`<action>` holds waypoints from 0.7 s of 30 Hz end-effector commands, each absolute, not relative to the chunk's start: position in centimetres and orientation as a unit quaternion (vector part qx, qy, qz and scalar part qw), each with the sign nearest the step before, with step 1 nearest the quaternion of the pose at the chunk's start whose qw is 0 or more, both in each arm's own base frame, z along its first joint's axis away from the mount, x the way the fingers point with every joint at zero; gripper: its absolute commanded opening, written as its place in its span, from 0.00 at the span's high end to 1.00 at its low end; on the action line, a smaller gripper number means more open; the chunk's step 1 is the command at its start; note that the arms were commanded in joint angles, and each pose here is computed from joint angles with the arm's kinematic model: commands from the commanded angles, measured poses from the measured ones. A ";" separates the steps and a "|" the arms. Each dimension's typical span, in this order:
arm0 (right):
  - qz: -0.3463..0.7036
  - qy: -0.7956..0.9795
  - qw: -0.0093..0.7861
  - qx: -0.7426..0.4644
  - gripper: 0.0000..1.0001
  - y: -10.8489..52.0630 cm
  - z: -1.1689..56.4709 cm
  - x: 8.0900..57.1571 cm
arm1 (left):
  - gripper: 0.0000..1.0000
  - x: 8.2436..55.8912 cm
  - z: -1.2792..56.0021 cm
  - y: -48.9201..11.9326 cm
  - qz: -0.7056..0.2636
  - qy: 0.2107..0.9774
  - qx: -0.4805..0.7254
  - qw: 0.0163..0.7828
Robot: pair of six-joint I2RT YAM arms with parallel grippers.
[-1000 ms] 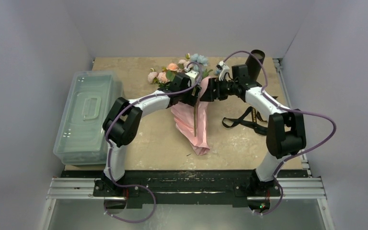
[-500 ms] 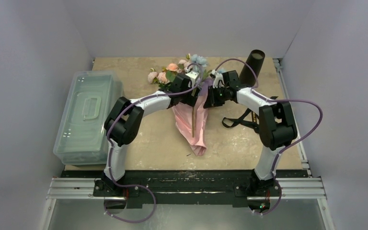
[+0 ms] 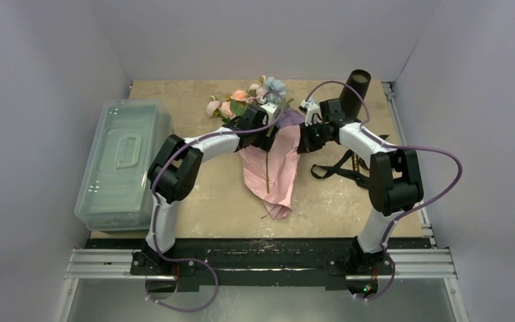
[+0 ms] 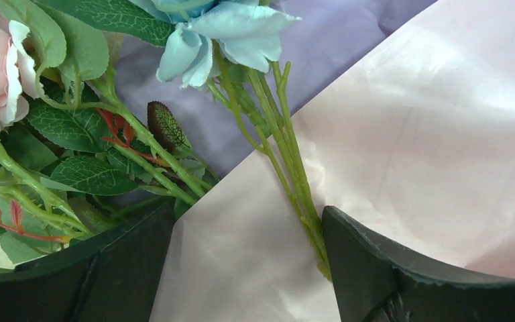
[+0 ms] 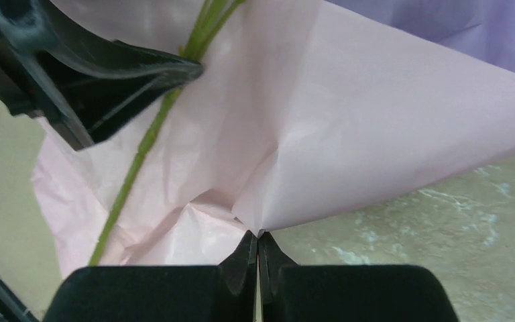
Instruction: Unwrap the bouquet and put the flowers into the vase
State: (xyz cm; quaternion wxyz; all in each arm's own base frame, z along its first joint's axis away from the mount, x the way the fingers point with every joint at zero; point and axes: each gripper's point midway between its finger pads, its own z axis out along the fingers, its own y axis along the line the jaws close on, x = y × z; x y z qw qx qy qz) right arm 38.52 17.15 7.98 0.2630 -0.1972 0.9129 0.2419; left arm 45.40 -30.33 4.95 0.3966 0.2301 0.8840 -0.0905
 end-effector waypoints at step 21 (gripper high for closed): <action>0.242 0.686 0.454 -0.515 0.18 21.8 19.9 29.1 | 0.17 47.2 9.2 -29.0 -0.175 0.888 0.206 0.371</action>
